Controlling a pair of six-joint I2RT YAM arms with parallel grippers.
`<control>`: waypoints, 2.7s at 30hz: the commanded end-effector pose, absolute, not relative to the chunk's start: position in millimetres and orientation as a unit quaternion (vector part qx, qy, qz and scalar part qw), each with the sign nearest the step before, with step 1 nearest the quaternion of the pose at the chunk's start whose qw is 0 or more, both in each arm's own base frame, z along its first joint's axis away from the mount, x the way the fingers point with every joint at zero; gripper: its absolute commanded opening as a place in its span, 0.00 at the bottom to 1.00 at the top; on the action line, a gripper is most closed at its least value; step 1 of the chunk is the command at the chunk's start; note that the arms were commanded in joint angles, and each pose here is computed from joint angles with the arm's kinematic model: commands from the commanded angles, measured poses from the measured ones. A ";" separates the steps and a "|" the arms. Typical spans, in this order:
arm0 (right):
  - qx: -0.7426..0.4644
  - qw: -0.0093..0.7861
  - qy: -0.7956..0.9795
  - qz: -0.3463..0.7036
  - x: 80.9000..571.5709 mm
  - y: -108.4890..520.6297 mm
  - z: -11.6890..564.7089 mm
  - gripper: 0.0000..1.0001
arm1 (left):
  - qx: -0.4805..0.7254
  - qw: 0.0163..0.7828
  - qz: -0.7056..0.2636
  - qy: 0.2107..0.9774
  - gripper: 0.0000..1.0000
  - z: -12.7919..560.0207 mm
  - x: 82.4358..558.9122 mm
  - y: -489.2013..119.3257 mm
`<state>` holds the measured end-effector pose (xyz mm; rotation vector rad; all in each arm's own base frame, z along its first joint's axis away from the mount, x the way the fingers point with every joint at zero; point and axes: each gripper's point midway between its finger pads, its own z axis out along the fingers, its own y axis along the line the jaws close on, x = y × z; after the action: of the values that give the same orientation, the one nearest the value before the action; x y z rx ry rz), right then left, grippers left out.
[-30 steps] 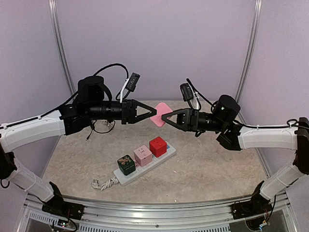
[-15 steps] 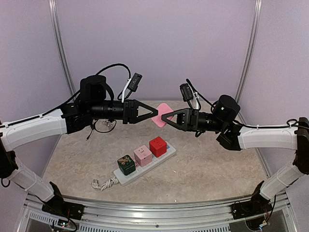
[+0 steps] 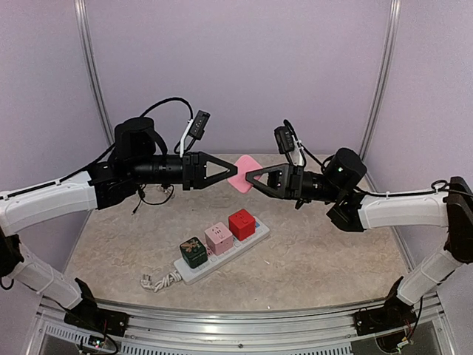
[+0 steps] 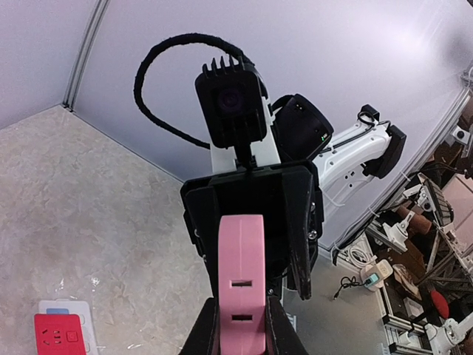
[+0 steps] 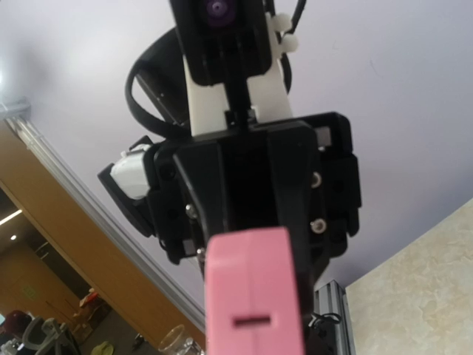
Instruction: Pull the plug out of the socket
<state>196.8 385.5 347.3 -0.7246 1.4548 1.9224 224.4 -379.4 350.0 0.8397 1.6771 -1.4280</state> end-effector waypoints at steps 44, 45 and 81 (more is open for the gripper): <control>-0.319 0.374 0.598 0.633 198.1 364.8 333.5 0.77 | 0.137 0.470 -0.265 0.831 0.00 275.9 354.0 -228.9; -0.317 0.377 0.606 0.624 201.2 364.2 329.6 0.78 | 0.135 0.465 -0.270 0.832 0.00 272.6 357.8 -228.6; -0.283 0.331 0.618 0.655 217.2 385.8 308.3 0.59 | 0.290 0.428 -0.488 0.703 0.00 325.1 255.9 -364.8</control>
<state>216.9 385.5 306.6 -0.7367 1.6262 1.7068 256.3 -360.3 306.2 0.7192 1.8176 -1.1992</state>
